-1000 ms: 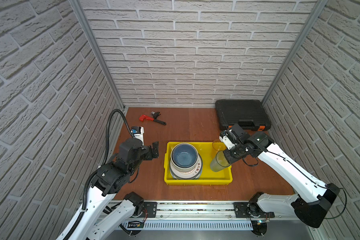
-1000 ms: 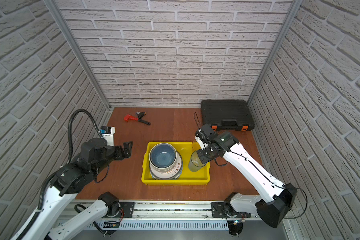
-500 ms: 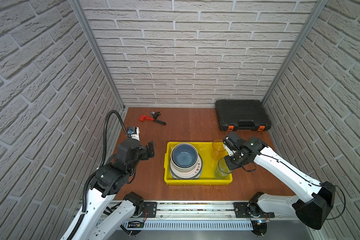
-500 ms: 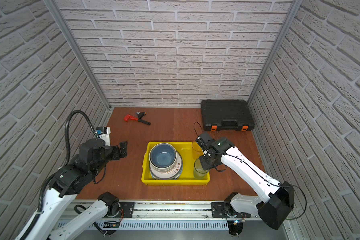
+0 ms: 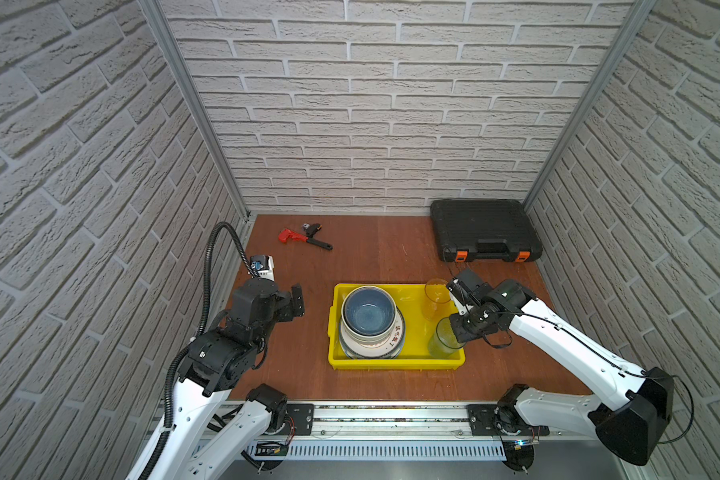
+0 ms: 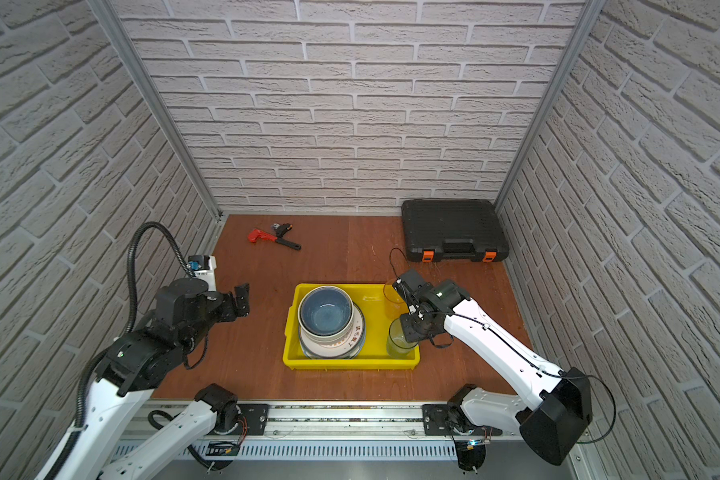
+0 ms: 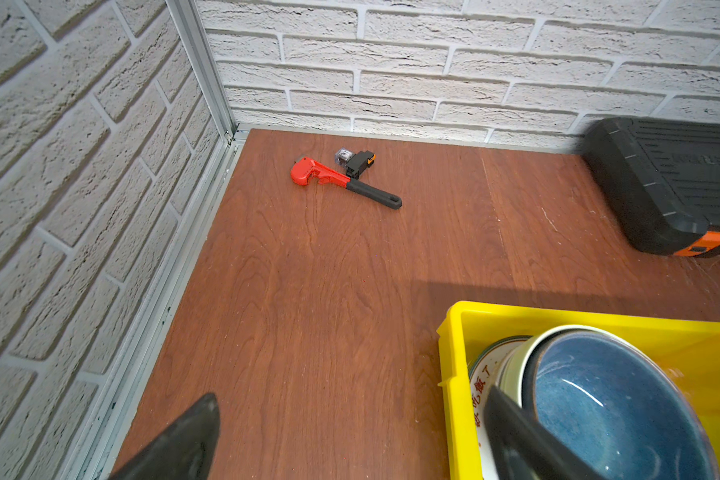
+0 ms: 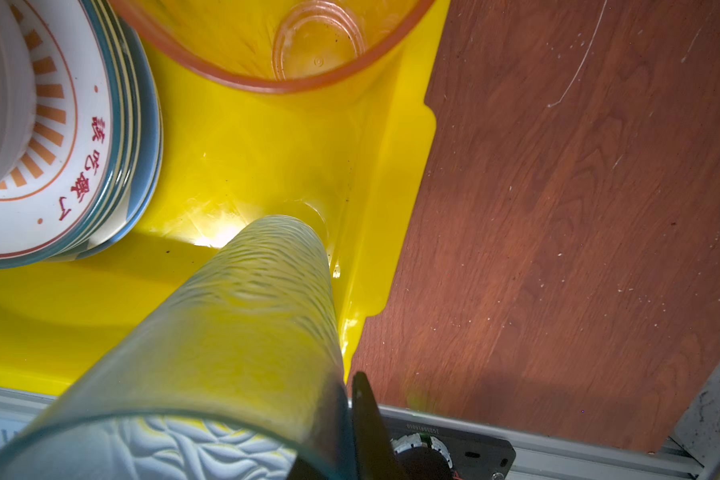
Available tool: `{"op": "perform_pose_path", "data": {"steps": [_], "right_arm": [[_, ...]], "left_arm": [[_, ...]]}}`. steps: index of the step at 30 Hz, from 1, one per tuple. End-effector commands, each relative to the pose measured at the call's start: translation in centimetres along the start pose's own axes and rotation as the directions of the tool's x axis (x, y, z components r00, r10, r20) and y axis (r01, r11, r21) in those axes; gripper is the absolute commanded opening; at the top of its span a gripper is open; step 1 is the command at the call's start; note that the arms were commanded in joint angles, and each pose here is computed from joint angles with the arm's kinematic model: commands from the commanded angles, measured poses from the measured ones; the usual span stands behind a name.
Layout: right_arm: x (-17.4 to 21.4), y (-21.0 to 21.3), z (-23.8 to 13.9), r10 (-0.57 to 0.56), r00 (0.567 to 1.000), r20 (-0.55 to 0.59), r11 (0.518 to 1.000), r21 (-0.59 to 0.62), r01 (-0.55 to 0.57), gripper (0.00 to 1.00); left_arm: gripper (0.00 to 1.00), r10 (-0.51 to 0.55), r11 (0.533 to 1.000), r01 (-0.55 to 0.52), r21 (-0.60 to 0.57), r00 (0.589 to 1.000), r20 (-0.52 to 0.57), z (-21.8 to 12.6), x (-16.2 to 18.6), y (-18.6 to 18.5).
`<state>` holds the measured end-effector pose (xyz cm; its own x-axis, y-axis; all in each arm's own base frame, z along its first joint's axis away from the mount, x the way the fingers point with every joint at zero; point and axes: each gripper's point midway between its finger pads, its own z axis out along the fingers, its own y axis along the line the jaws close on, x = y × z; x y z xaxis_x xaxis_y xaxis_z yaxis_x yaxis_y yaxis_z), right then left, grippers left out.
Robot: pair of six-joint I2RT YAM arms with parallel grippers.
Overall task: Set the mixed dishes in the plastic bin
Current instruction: 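Lower the frosted cup upright into the bin corner with the right gripper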
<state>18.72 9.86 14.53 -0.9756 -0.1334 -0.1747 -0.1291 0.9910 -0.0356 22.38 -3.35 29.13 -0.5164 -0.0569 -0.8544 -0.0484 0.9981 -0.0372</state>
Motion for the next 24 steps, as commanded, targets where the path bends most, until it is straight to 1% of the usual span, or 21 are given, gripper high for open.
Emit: {"op": "perform_pose_path", "data": {"steps": [1, 4, 14, 18, 24], "right_arm": [[-0.1, -0.1, 0.0, 0.005, 1.000, 0.009, 1.000, -0.001, -0.005, 0.06], [-0.2, 0.0, 0.0, 0.001, 1.000, 0.006, 1.000, -0.004, -0.001, 0.07], [0.4, 0.3, 0.7, -0.030, 0.998, -0.054, 1.000, 0.002, 0.030, 0.07], [0.4, 0.4, 0.9, -0.034, 0.998, -0.062, 0.999, 0.003, 0.034, 0.08], [0.4, 0.5, 1.3, -0.044, 0.997, -0.070, 0.999, 0.012, 0.045, 0.17]], "left_arm": [[0.98, -0.013, 1.000, 0.014, -0.022, 0.999, 0.038, -0.7, -0.8, 0.8], [0.98, -0.016, 1.000, 0.017, -0.026, 0.999, 0.042, -0.9, -0.8, 1.0], [0.98, -0.002, 0.999, 0.003, -0.035, 0.999, 0.032, -0.9, -0.4, 1.2], [0.98, 0.000, 0.999, 0.001, -0.040, 1.000, 0.030, -0.9, -0.4, 1.3], [0.98, 0.009, 0.999, -0.008, -0.045, 1.000, 0.022, -0.7, -0.4, 1.3]]}}
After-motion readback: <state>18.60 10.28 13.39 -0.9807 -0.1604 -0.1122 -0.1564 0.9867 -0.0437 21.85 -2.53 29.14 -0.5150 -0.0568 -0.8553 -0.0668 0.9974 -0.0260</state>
